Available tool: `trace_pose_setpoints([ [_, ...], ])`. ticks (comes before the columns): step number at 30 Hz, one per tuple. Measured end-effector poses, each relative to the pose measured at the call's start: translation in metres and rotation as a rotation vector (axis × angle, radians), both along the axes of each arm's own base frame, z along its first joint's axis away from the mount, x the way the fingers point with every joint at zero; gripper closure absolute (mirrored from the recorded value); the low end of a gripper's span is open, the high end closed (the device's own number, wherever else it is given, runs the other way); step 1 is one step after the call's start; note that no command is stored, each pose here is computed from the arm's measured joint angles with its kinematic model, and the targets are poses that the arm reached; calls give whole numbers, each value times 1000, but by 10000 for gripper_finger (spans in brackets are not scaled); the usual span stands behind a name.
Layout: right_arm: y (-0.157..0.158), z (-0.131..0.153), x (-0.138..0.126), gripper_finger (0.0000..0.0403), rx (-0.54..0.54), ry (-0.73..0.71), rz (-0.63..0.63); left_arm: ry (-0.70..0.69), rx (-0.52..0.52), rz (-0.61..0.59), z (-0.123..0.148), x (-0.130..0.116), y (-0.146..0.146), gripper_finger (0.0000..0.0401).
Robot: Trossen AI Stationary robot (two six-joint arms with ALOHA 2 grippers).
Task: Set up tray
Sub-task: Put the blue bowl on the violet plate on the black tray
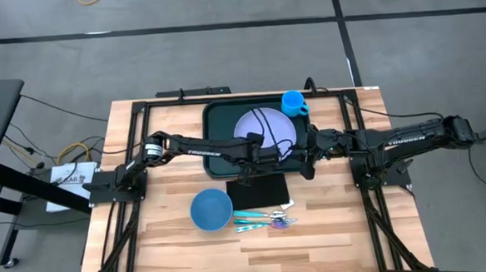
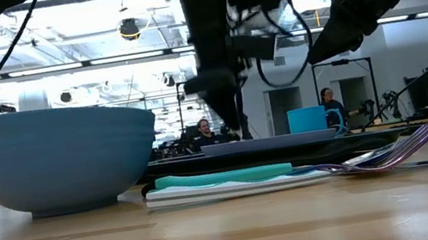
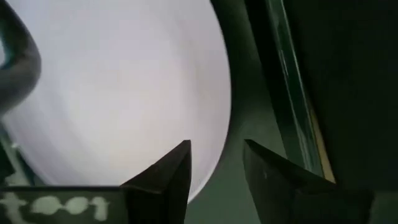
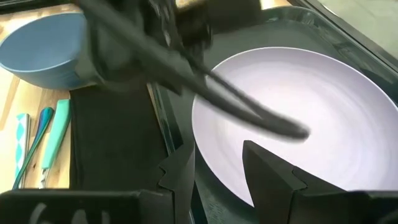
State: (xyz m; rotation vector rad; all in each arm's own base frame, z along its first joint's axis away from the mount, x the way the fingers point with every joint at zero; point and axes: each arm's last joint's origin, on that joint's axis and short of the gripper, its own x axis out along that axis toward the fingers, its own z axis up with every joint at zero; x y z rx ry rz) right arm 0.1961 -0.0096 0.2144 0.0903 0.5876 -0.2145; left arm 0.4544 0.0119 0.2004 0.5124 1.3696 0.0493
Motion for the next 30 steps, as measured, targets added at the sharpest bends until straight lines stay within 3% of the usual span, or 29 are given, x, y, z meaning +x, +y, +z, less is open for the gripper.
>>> trace_pose_setpoints([
  [5, 0, -1, -1, 276, 0, 12, 0, 55, -52, 50, 29, -8, 2, 263],
  [14, 0, -2, -1, 276, 10, 22, -7, 92, -400, 149, 106, -60, 15, 263],
  [23, 5, -3, -1, 276, 41, 23, -7, -186, -403, 135, 167, -139, -13, 263],
  [30, 11, -1, 0, 276, 41, 1, 28, -466, -394, 148, 142, -206, -27, 263],
])
